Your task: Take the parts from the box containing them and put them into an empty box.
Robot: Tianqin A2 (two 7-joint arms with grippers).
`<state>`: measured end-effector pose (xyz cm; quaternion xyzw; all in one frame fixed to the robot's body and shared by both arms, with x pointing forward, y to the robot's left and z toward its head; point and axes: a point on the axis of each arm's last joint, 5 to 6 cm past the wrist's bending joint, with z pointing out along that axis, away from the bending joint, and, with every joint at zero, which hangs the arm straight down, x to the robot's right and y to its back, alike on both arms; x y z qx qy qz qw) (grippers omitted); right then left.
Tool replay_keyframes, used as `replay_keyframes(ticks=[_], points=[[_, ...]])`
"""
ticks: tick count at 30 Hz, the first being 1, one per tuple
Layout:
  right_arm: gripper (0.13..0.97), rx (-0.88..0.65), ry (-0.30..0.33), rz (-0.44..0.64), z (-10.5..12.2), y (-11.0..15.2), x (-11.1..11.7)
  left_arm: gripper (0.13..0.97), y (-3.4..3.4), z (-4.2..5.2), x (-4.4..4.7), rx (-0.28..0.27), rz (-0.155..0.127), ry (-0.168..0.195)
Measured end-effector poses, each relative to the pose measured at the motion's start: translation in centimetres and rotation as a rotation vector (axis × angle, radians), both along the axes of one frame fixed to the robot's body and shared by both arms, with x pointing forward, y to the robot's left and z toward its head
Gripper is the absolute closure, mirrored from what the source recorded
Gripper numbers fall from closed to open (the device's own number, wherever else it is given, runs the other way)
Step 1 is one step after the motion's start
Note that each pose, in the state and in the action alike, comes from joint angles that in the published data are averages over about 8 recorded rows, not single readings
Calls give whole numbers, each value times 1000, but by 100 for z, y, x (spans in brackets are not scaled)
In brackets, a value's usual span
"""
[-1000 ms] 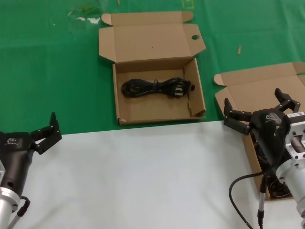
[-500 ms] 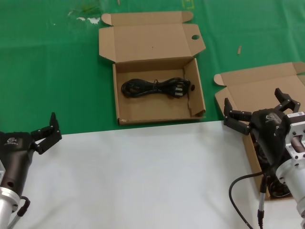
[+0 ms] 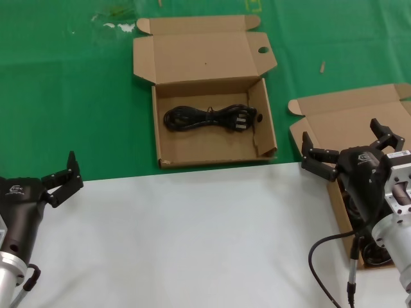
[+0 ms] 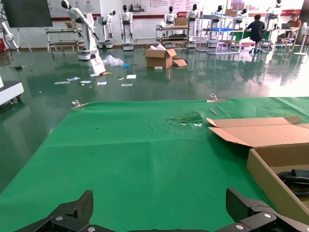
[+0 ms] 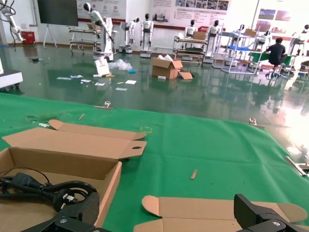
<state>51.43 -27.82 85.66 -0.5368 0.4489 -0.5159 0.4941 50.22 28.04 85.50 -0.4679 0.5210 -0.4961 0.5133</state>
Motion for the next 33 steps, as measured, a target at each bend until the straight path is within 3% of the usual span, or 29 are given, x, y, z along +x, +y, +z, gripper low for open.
replay_keyframes(ticks=[33], points=[[130, 0, 0, 0, 0, 0, 0, 132, 0, 0, 0, 0, 0, 0]])
